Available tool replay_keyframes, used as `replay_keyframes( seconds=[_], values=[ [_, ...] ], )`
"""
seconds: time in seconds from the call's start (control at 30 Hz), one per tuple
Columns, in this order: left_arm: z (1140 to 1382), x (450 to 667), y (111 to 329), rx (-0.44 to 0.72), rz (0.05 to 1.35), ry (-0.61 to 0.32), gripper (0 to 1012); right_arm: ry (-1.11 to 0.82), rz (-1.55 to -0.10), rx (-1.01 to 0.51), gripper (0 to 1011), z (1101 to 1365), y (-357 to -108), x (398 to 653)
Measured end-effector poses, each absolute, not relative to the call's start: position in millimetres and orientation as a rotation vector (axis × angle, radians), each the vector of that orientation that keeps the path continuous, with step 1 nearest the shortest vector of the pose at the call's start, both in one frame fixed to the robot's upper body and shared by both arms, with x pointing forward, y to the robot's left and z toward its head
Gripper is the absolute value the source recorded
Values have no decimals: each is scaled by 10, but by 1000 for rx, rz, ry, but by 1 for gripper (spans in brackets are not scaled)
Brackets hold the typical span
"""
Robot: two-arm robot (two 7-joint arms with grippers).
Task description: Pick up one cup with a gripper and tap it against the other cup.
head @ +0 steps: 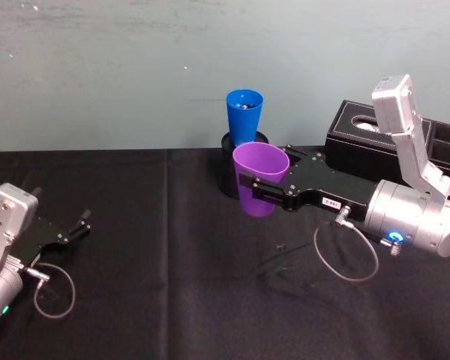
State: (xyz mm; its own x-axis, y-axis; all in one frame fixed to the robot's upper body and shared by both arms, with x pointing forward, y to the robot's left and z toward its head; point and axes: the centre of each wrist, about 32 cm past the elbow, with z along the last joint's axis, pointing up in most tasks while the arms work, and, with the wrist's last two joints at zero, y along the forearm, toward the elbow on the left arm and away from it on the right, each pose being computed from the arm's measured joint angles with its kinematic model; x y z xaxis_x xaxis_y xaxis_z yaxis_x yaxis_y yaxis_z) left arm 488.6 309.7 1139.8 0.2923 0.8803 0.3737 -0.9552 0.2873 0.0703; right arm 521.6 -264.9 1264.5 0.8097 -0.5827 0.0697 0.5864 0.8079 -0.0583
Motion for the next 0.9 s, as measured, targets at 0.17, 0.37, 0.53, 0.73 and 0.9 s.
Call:
replay_keyframes(
  seconds=[0.17,0.37,0.53,0.73,0.9],
  values=[
    [11398,4886,3097,305,1248,-285,1000,-50,-626,-78,715,12646,-2649,5217],
    [11398,4886,3097,305,1248,-285,1000,-50,-626,-77,715,12646,-2649,5216],
    [11398,4886,3097,304,1248,-285,1000,-50,-626,-77,715,12645,-2648,5216],
    [11398,4886,3097,304,1248,-285,1000,-50,-626,-76,715,12644,-2649,5216],
    [11398,4886,3097,304,1248,-285,1000,-50,-625,-77,715,12644,-2649,5216]
  ],
)
